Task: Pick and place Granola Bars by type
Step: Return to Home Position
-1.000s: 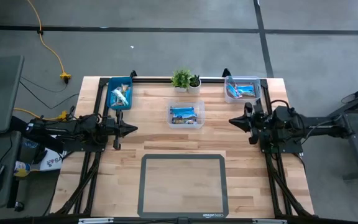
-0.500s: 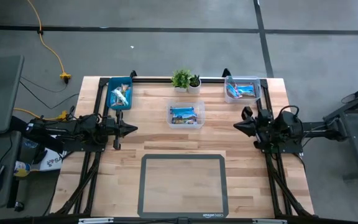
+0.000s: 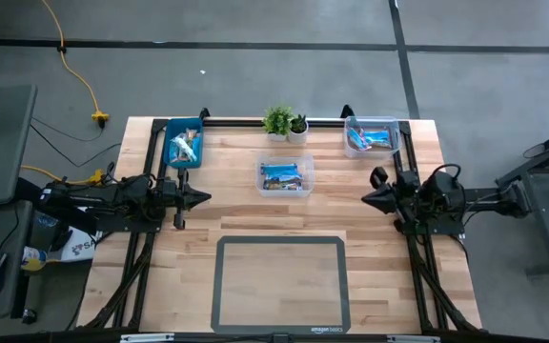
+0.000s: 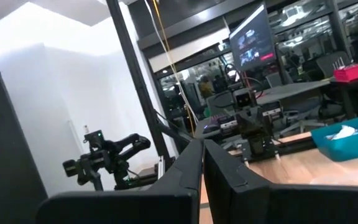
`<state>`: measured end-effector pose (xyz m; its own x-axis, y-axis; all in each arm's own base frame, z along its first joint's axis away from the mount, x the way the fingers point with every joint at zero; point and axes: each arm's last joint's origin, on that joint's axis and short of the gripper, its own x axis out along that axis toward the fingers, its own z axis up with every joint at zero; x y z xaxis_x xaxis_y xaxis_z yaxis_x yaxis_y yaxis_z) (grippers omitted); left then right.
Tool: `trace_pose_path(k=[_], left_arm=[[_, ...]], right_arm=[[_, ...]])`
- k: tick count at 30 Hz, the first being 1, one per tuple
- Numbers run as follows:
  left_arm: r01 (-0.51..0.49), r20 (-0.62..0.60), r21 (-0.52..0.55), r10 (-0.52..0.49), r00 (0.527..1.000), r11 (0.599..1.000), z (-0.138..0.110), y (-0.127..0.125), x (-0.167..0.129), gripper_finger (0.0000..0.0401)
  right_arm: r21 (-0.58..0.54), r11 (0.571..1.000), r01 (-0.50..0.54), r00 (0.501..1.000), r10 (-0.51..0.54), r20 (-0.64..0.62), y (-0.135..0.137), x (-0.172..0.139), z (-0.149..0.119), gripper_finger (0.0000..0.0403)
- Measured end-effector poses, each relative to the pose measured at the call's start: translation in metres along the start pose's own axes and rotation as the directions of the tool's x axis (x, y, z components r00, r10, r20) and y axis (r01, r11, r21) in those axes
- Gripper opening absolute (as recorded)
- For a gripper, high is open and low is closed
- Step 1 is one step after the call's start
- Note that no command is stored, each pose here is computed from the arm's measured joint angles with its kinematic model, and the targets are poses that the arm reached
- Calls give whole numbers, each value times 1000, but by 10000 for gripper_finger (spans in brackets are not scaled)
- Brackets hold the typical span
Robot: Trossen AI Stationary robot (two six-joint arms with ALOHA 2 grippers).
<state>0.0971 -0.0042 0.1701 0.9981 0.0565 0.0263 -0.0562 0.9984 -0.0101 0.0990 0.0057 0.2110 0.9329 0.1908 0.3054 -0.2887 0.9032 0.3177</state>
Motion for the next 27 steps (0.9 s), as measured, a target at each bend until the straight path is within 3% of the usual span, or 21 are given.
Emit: trace_pose_path(k=[14, 27], left_arm=[[0, 0, 0, 0, 1000, 1000, 0, 0, 0, 1], [0, 0, 0, 0, 1000, 1000, 0, 0, 0, 1]], right_arm=[[0, 999, -40, 999, 40, -13, 1, 0, 0, 0], [-19, 1000, 23, 993, -25, -113, -4, -1, -11, 0]])
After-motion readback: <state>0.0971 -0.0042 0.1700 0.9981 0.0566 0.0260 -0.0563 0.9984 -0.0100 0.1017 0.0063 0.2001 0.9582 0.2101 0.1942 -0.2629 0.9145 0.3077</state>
